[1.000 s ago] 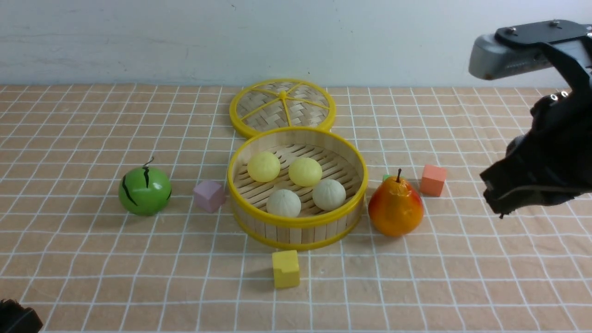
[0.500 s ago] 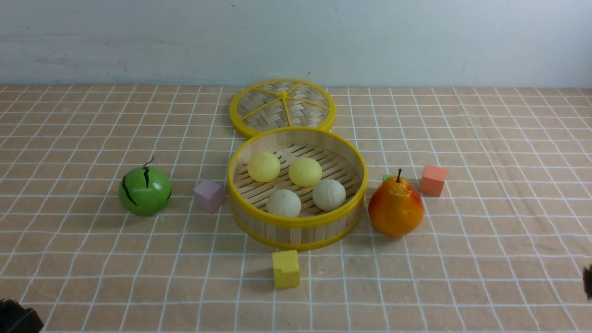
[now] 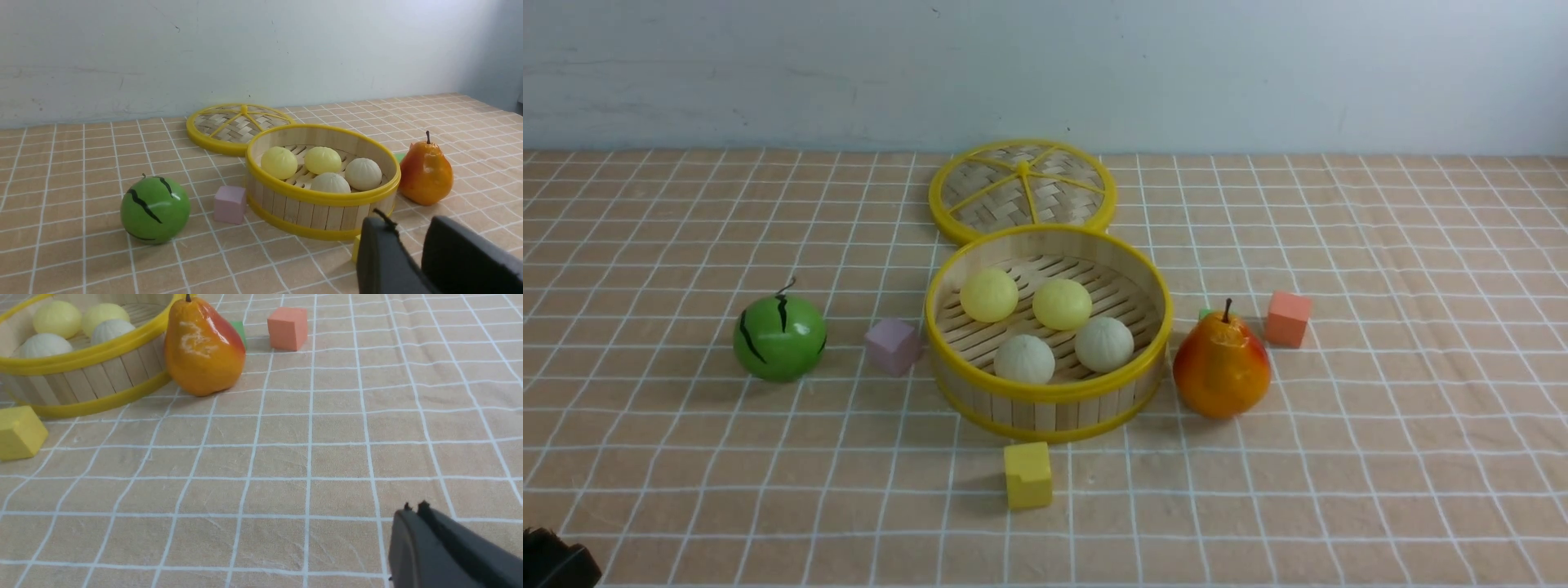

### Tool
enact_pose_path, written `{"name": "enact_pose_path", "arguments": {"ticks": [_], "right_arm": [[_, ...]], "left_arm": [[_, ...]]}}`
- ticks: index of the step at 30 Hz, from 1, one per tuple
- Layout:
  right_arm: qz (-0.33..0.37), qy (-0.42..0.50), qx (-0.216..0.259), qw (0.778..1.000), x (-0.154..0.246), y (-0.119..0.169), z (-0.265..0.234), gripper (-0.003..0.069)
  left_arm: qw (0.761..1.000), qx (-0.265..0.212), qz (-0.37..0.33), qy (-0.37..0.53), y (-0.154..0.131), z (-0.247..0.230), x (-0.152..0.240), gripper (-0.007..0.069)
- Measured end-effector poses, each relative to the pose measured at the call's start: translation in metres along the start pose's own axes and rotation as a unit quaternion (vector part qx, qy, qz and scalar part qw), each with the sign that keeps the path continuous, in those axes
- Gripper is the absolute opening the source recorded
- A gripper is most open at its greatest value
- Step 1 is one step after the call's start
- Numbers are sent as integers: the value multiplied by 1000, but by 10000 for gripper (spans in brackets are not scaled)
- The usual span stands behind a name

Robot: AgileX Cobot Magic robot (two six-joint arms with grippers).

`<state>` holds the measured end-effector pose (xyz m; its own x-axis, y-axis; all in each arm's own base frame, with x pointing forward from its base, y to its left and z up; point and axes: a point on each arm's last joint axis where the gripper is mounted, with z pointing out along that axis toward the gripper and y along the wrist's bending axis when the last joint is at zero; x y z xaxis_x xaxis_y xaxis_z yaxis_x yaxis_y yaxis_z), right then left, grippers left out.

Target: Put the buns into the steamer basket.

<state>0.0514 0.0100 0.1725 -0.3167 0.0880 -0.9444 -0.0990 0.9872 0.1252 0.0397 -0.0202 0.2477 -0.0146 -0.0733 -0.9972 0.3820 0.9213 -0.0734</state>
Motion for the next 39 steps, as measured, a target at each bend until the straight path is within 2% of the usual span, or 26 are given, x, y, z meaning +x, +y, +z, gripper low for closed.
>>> {"name": "enact_pose_path", "arguments": {"ticks": [30,34,36,37,38,39], "right_arm": [[0,0,0,1000,0,0,0,3],[0,0,0,1000,0,0,0,8],[0,0,1,1000,0,0,0,11],[0,0,1,1000,0,0,0,12],[0,0,1,1000,0,0,0,14],[0,0,1,1000,0,0,0,15]], "left_arm": [[1000,-4,2,-5,1,0,-1,179],[998,-47,-25,-30,5,0,-5,133],[994,-86,-57,-37,10,0,-4,62],[993,-92,-60,-38,11,0,-3,55],[989,-118,-86,-30,15,2,7,-4],[987,-130,-97,-24,17,3,14,-13]]}}
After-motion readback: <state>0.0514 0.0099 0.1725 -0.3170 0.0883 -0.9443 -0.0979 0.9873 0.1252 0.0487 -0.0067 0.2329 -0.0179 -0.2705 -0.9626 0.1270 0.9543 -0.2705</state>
